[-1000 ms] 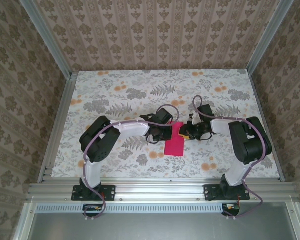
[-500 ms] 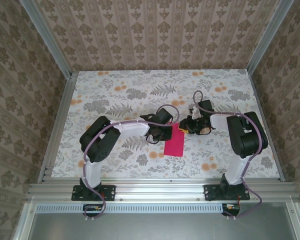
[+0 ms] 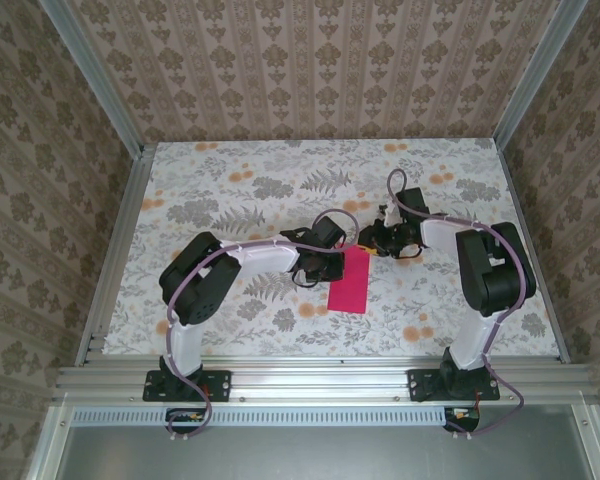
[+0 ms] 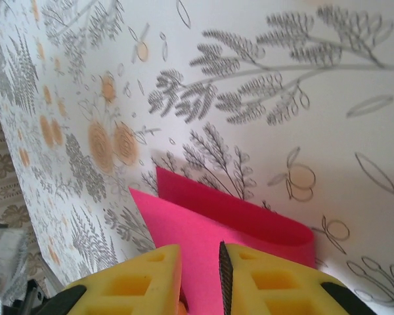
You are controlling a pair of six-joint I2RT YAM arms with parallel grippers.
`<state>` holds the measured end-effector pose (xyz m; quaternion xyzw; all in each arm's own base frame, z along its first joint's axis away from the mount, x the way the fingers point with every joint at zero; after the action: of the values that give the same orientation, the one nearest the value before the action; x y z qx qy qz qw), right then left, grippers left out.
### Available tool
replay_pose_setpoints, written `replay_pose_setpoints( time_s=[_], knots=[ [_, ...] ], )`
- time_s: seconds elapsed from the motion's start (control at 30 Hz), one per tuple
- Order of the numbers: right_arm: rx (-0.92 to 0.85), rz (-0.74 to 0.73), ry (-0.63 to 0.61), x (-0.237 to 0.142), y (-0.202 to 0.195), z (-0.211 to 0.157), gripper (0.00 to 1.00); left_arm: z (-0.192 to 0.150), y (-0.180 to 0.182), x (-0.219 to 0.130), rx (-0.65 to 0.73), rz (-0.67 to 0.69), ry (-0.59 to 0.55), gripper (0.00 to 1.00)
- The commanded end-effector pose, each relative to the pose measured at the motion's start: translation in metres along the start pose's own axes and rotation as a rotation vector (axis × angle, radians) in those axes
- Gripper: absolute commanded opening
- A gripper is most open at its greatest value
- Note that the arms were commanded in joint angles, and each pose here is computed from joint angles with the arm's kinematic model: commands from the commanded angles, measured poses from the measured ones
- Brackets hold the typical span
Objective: Fold a paper plane with a square sheet of paper (pick it up from the middle)
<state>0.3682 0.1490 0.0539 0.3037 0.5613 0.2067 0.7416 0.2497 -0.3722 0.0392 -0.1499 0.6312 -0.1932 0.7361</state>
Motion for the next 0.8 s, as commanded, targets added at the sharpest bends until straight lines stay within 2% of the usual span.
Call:
replay_pose_setpoints(
  time_s=[0.0, 0.17, 0.37, 0.5, 0.77],
  knots=[
    [0.035, -0.073, 0.041, 0.010, -0.022, -0.006, 0.24, -0.014, 0.019, 0.005, 0.011, 0.092, 0.049, 0.00],
    [0.063, -0.104, 0.064, 0.019, -0.037, -0.012, 0.24, -0.014, 0.019, 0.004, 0.011, 0.091, 0.049, 0.00],
    [0.024, -0.061, 0.008, -0.001, -0.012, 0.010, 0.25, -0.015, 0.019, 0.004, 0.012, 0.093, 0.050, 0.00],
    [0.028, -0.036, -0.017, -0.008, -0.010, 0.021, 0.25, -0.014, 0.019, 0.003, 0.013, 0.093, 0.049, 0.00],
    [0.102, -0.018, 0.019, 0.012, -0.033, 0.002, 0.25, -0.014, 0.019, 0.003, 0.011, 0.094, 0.048, 0.00]
  ],
)
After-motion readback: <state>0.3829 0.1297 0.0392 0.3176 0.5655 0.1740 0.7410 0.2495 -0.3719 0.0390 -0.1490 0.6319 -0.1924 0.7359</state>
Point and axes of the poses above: each hand's point on the last joint's axis, 136 mm out from that joint toward the fingers, its own x axis out along the fingers, its own y axis along the line the jaws close on, z = x × y, the point moved 2 cm from there along -x, back along the fingers, and after that the axes turned 6 degrees about -x, right-handed, at the moved point
